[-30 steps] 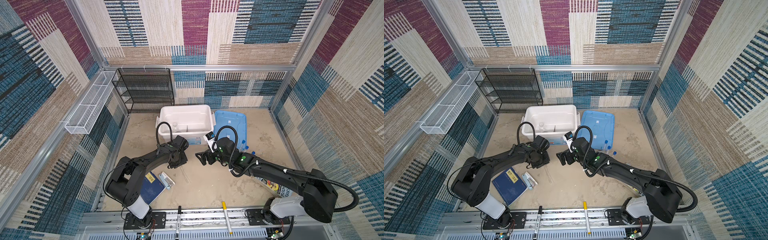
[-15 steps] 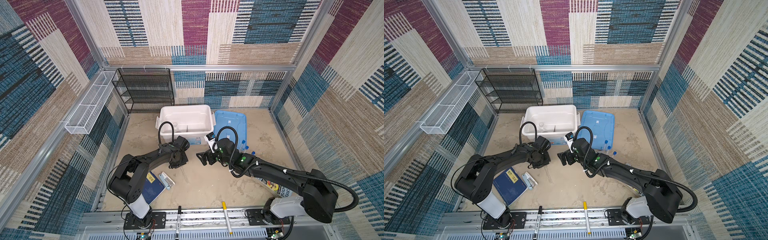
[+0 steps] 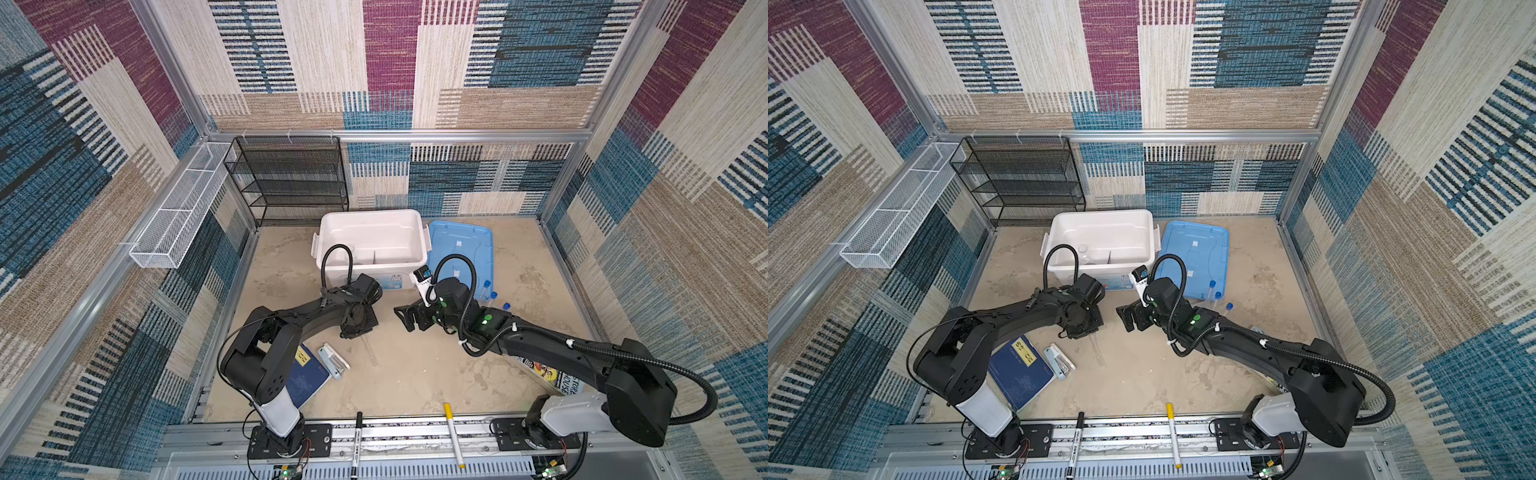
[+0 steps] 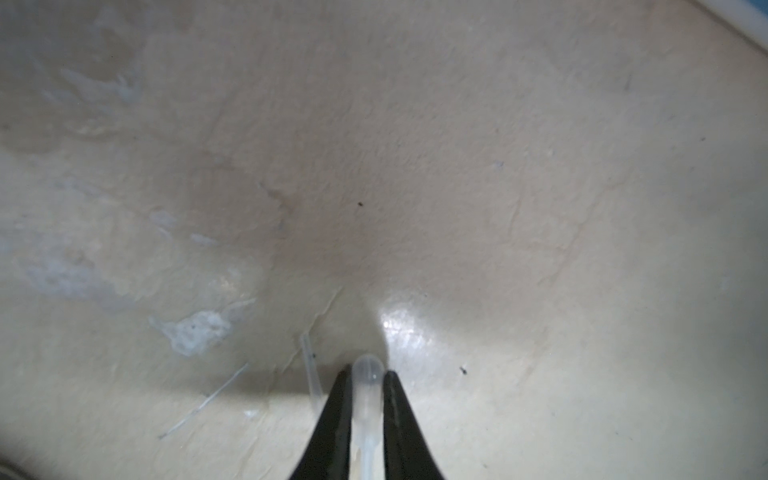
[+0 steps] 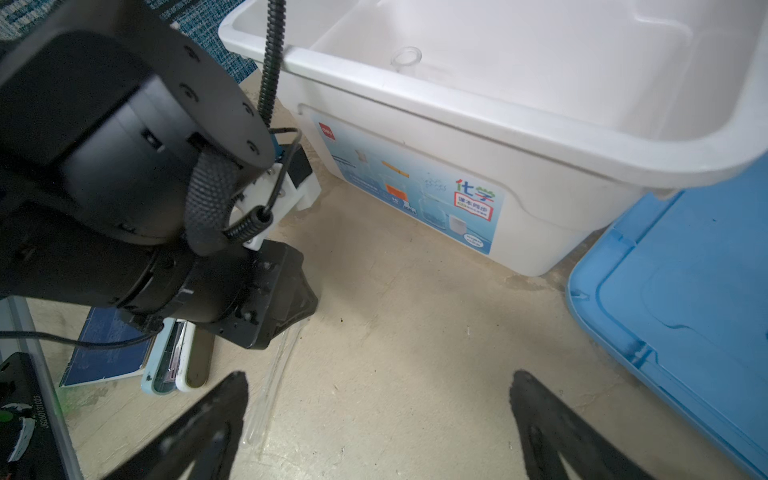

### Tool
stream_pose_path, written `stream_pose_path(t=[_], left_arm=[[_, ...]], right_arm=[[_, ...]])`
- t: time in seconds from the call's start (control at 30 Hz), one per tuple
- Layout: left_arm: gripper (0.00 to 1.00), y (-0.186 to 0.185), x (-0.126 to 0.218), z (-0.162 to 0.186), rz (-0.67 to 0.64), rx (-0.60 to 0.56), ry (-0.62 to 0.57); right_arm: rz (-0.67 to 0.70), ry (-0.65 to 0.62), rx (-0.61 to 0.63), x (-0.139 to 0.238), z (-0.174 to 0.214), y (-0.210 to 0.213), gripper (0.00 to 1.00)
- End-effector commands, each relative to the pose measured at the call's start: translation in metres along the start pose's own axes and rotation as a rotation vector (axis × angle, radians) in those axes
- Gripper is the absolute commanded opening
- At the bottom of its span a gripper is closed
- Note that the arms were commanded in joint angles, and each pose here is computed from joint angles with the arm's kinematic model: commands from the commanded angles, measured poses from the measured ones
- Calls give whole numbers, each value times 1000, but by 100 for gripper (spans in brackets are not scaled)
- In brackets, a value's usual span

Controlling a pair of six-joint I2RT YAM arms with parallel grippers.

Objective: Organize the chemistry lab equipment
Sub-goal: 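Close the left gripper around the glass dropper, then lift the dropper with the left gripper over the white bin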

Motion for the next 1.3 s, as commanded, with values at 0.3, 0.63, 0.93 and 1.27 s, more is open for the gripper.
stream_pose_path(t=[0.3, 0.63, 0.93, 1.27], left_arm=[[9, 0, 1, 4, -33, -5, 10], [4, -6, 18, 0, -9, -7, -20], [4, -11, 49, -4, 32, 7, -80], [4, -17, 123, -32, 39, -53, -272]], right_arm=[[12, -53, 0, 2, -6, -1, 99], [14, -53, -4, 2, -6, -1, 99], [32, -73, -18, 4, -10, -2, 99], [84, -217, -79, 34, -33, -9, 99]])
Point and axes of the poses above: each gripper's point midway between its finger pads, its own x axis back along the fingers, its own y axis along the line the jaws close on, z = x × y, the point moved 6 cm from there along x, back along the fingers, and after that the axes turned 11 degrees about -x, right-handed, at the moved point
